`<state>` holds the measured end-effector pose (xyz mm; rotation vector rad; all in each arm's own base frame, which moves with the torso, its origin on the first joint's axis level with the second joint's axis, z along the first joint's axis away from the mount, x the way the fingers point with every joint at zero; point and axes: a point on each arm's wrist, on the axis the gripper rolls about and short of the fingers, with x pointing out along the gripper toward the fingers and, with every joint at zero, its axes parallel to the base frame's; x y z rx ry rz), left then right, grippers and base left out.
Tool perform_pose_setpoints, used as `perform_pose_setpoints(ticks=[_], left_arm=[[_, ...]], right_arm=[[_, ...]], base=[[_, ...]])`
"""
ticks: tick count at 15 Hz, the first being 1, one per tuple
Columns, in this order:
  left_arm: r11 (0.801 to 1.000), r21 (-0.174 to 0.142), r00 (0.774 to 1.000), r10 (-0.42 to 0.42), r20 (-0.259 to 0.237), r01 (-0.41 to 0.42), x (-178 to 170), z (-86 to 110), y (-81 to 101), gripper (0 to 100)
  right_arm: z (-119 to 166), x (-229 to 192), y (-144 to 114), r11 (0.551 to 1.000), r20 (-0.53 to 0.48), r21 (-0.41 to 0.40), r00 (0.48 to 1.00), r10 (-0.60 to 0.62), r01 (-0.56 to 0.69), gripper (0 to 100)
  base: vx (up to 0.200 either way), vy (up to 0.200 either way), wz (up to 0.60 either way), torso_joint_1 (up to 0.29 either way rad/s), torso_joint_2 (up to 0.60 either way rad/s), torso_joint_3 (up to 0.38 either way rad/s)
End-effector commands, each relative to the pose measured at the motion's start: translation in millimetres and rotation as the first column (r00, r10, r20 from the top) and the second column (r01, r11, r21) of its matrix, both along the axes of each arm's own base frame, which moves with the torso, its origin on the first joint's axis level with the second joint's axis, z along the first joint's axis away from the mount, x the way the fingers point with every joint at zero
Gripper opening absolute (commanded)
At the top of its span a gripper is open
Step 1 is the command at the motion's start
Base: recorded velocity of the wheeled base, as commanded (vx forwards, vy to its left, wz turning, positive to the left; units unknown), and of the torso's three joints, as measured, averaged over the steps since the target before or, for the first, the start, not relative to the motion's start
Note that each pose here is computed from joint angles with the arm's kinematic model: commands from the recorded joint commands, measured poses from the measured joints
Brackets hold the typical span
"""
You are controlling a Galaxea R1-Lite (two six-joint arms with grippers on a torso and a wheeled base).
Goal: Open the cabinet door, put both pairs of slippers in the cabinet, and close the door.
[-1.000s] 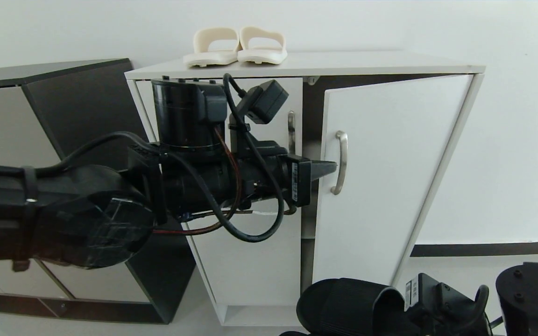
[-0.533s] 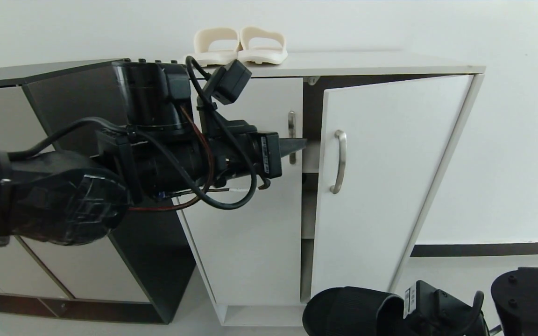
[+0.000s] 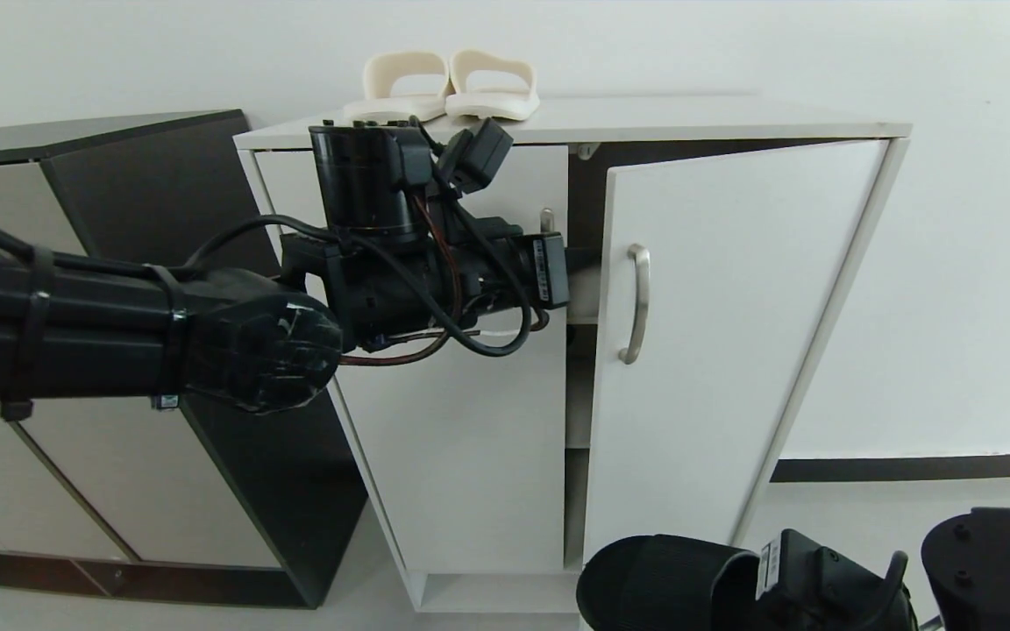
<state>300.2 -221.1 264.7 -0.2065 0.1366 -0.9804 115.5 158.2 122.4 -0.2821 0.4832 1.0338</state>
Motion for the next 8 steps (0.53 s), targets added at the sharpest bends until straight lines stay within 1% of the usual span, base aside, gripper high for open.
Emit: perform_pose_setpoints(ticks=[1, 2, 6, 7, 8], left_arm=[[1.000, 0.006, 1.000, -0.006, -0.009, 0.006, 2, -4.9, -4.9, 0], [1.000, 0.006, 1.000, -0.006, -0.009, 0.006, 2, -4.9, -4.9, 0], [0.999, 0.009, 0.999, -0.034, -0.013, 0.034, -5, -6.3, -14.0, 0], [0.998, 0.017, 0.998, -0.061, -0.024, 0.062, -12, -10.3, -22.2, 0], [0.996, 0.017, 0.996, -0.084, -0.024, 0.085, -18, -10.1, -28.5, 0]], right_arm=[[0, -2, 1, 1.000, -0.003, -0.004, 1.000, 0.012, -0.012, 0], [0, -2, 1, 1.000, -0.003, -0.004, 1.000, 0.012, -0.012, 0], [-2, -6, 2, 0.999, -0.010, -0.007, 0.999, 0.032, -0.032, 0], [-7, -9, 3, 0.999, -0.028, -0.026, 0.999, 0.046, -0.046, 0], [-8, -11, 4, 0.998, -0.027, -0.028, 0.998, 0.060, -0.061, 0]], base=[[0.000, 0.000, 0.00, 0.000, 0.00, 0.000], [0.000, 0.000, 0.00, 0.000, 0.00, 0.000], [-0.200, 0.000, 0.00, 0.000, 0.00, 0.000], [-0.200, 0.000, 0.00, 0.002, 0.00, 0.007], [-0.200, 0.000, 0.00, 0.002, 0.00, 0.007]])
